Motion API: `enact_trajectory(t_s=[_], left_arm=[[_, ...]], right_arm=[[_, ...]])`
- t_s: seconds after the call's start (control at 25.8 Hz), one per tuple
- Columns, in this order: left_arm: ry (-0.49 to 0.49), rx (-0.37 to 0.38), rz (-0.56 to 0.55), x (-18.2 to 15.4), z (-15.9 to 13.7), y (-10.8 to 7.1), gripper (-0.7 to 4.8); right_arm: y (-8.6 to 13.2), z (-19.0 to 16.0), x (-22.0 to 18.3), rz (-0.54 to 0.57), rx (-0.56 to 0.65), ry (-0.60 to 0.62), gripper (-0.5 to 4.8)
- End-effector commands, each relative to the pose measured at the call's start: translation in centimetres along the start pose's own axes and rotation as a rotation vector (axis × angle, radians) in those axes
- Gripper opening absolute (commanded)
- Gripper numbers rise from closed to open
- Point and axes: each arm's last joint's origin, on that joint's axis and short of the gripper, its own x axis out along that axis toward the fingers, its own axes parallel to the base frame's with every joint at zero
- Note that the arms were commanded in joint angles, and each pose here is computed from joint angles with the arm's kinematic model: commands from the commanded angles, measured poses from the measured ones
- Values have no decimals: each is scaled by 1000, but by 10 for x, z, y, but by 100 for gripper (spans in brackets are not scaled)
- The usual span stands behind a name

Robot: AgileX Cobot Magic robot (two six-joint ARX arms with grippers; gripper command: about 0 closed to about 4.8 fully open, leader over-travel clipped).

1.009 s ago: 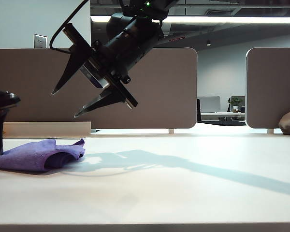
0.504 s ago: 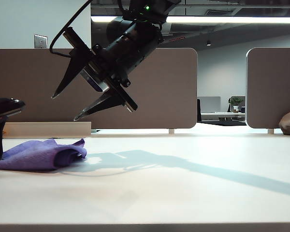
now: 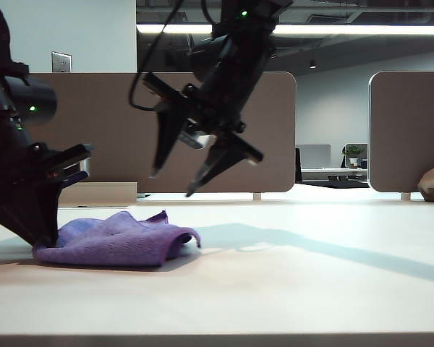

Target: Fold the bottom of the cloth upward, then fold it vertically to form a square shape.

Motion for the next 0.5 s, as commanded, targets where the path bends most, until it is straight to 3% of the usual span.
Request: enact_trajectory(t_s=[0.04, 0.27, 0.5], left_arm=[[12, 16, -29, -5, -6, -15, 3], [32, 49, -45, -8, -16, -44, 2], [101, 148, -38, 7, -31, -83, 2]], right_arm=[[-3, -3, -16, -56, -15, -18, 252], [-20, -9, -38, -122, 22, -13, 252], [-22, -11, -39, -135, 31, 4, 252]])
